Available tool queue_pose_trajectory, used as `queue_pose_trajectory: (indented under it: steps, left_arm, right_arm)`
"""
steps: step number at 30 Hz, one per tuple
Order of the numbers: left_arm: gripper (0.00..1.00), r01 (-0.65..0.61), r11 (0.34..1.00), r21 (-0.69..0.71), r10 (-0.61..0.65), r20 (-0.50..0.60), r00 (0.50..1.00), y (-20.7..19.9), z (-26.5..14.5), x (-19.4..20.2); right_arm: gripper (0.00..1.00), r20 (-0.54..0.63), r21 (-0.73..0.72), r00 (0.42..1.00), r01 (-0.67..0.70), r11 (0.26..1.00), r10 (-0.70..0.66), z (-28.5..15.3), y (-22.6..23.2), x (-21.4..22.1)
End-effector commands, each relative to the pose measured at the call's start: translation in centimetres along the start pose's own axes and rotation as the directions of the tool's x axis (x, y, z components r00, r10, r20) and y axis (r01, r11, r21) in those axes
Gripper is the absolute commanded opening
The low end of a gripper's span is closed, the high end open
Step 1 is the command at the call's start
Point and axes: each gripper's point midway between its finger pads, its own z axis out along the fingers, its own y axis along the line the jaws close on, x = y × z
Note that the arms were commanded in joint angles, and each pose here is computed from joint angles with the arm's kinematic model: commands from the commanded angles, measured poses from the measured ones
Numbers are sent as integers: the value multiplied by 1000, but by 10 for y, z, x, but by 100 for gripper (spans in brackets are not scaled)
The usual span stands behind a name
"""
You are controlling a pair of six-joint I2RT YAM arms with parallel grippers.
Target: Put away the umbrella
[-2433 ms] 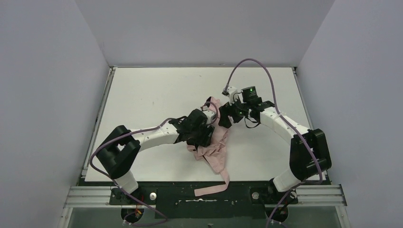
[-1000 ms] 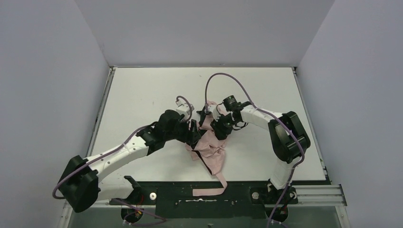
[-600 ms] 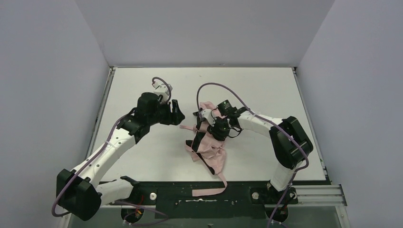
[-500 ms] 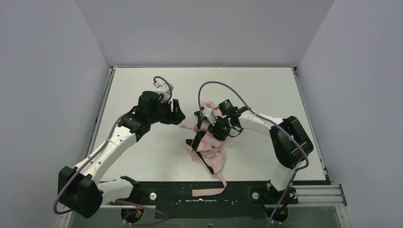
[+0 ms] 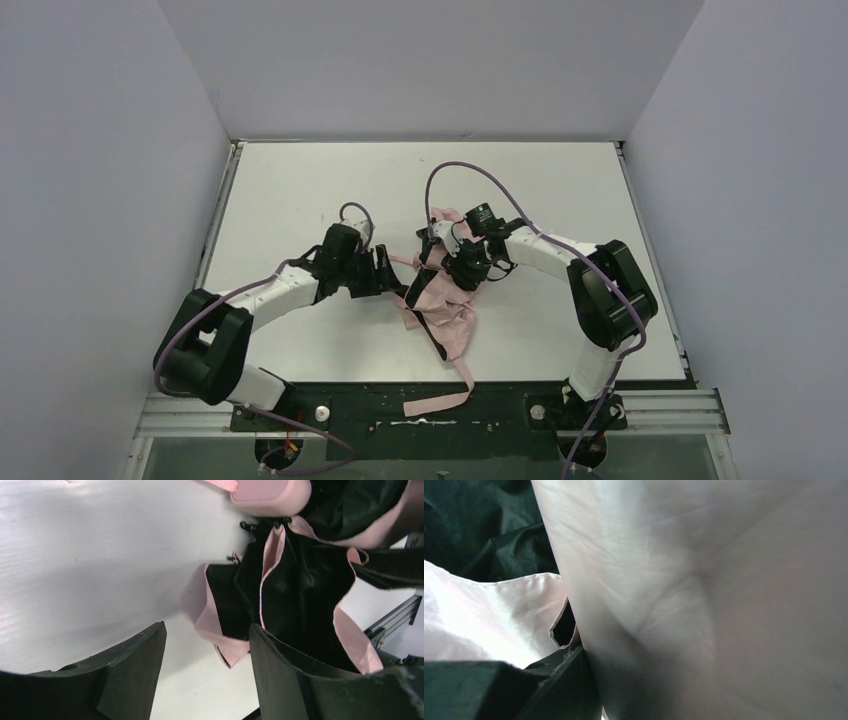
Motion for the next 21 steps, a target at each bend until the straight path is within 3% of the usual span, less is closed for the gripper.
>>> queue_pose_trajectory:
  steps: [1,4,14,21]
  left_arm:
    - [59,53,998,32,-56,109,992,-23,10,-43]
    - [57,72,997,12,-73,90,993,-16,18,-38]
    - [31,86,996,-10,-86,24,996,-3,34,-15]
    - [1,88,996,-24,-87,12,996,4,30,-9]
  right_arm:
    - [19,-40,33,999,-7,999,9,1,-9,7]
    - [19,-37,33,999,-14,999,16,0,-9,7]
    - [19,-29,40,998,-48,998,49,-1,-11,8]
    - [17,-6,57,994,-108,993,108,-5,-20,7]
